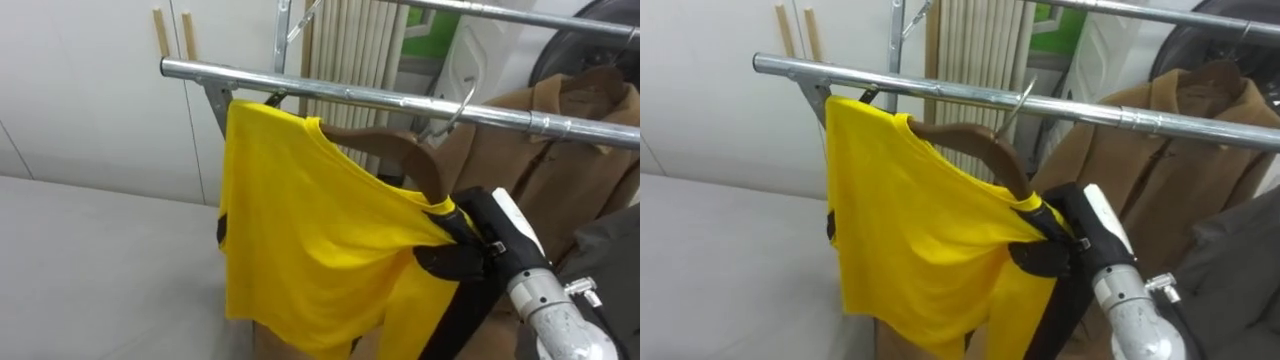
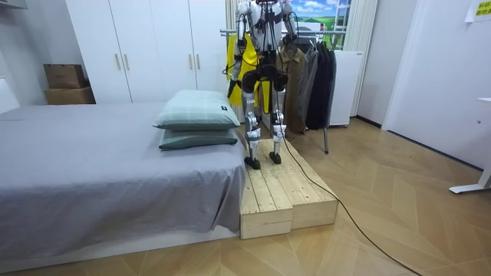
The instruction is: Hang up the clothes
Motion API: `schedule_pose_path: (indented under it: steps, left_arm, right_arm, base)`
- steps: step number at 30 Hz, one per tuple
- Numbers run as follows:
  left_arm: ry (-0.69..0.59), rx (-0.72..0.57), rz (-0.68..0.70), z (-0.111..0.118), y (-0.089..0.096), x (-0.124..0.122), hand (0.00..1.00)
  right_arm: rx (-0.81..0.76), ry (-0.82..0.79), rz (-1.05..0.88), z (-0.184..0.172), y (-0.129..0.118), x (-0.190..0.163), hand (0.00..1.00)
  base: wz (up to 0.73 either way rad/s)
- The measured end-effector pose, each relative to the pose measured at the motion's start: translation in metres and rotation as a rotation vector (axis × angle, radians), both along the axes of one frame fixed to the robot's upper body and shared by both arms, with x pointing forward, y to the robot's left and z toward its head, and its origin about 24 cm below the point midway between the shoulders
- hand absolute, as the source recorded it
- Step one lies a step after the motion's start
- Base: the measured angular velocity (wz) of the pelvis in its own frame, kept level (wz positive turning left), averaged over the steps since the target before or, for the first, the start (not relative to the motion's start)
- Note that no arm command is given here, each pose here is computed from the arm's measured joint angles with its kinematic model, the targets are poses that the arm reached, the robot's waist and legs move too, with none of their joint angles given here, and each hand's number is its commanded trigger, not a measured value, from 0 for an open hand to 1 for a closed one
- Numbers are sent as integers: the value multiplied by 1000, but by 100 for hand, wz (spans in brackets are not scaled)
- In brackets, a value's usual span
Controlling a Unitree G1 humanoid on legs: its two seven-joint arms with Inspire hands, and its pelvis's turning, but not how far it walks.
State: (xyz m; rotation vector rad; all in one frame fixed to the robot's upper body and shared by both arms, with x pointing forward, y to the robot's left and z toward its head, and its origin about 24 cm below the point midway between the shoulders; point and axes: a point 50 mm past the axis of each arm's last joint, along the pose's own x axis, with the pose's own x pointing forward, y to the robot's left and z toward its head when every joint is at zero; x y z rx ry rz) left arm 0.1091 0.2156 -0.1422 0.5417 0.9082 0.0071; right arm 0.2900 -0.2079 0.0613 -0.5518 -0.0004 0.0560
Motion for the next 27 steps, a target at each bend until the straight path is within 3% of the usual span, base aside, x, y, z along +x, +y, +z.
schedule_pose_path:
  steps: [19,27]
  left_arm:
    - [-23,24,34,5,9,7,0]
    - [-36,26,30,7,9,11,0]
  right_arm:
    - [-22,64,-31,12,-17,34,100]
    - [89,165,-44,-5,-27,36,100]
  base:
    - [0]
    - [8]
